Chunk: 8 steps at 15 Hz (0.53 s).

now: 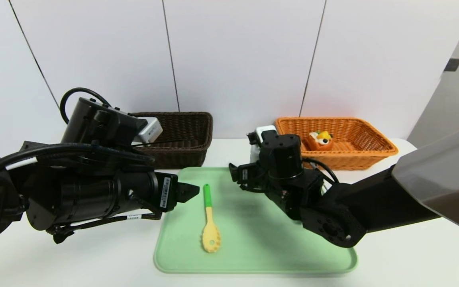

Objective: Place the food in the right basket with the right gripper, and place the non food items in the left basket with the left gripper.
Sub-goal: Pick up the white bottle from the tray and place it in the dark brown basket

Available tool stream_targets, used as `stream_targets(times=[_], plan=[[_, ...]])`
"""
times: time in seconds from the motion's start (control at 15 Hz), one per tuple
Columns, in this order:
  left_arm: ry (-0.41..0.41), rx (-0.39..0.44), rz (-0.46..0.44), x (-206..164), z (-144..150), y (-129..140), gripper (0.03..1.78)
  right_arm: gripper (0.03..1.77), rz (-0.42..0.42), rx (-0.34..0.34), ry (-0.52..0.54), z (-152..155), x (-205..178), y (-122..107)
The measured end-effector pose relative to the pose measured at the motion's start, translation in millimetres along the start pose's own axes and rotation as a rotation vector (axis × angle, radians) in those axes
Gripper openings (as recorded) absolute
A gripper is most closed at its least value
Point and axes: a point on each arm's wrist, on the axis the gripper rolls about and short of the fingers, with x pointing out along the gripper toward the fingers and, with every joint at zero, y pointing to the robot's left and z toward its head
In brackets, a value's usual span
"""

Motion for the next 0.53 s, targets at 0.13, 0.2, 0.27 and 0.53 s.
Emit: stream_targets(times=[0.13,0.2,0.27,0.53], plan=[[-0.003,0.000,0.000,-1.1,0.3,0.3,1.69,1.48,-0.007,0.001,-0.001,-1.1,4.1,-1.6],[-0.003,0.000,0.000,-1.4,0.2,0.4,1.69,1.32,-0.010,0.001,-0.004,-1.0,5.4,-2.5],[-0.003,0.000,-0.001,-1.4,0.2,0.4,1.69,1.16,-0.012,0.001,-0.003,-1.6,6.2,-3.1],[-0.003,0.001,-0.001,-0.5,0.4,0.0,1.69,0.69,-0.013,0.001,-0.002,-1.7,6.4,-3.4]])
